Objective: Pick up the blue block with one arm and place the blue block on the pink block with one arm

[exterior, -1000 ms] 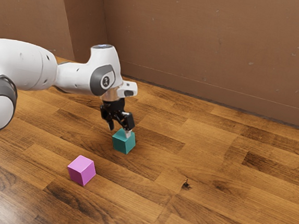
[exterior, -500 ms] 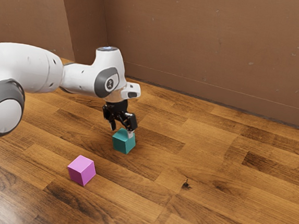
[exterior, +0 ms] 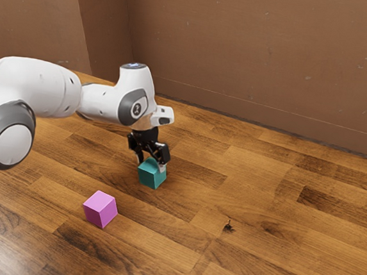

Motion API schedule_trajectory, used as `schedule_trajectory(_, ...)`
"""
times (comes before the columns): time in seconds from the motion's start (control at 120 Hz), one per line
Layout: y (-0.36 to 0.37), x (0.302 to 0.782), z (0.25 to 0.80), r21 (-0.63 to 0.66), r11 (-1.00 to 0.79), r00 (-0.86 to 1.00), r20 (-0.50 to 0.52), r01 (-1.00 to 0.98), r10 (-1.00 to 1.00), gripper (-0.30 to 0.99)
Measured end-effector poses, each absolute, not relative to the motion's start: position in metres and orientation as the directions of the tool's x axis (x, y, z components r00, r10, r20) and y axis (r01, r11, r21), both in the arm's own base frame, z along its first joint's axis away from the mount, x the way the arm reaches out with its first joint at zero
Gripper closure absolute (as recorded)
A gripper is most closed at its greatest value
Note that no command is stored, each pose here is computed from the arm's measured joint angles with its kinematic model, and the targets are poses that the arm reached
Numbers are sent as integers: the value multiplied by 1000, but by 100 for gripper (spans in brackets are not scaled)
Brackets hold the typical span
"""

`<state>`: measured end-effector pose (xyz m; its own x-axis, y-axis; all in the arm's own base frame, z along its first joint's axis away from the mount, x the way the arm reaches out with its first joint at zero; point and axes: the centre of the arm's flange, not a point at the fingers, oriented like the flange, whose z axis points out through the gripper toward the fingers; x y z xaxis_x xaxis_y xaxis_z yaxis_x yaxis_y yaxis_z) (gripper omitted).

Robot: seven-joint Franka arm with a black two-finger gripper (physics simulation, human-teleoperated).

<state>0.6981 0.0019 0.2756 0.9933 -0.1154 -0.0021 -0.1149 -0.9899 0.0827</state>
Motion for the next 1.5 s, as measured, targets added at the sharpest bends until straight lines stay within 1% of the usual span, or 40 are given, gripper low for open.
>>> schedule_trajectory(0.133, 1, 698, 267, 84, -990, 994, -4, -110, -111, 3)
schedule_trajectory(0.55, -2, 687, 266, 95, -991, 993, -50, -99, -104, 3)
schedule_trajectory(0.9, -1, 691, 262, 87, -992, 996, -19, -88, -90, 3)
schedule_trajectory(1.333, -5, 688, 259, 88, -993, 997, -25, -74, -77, 3)
schedule_trajectory(1.4, -5, 688, 259, 88, -994, 997, -25, -72, -75, 4)
schedule_trajectory(1.5, -6, 688, 258, 88, -994, 997, -25, -70, -73, 14)
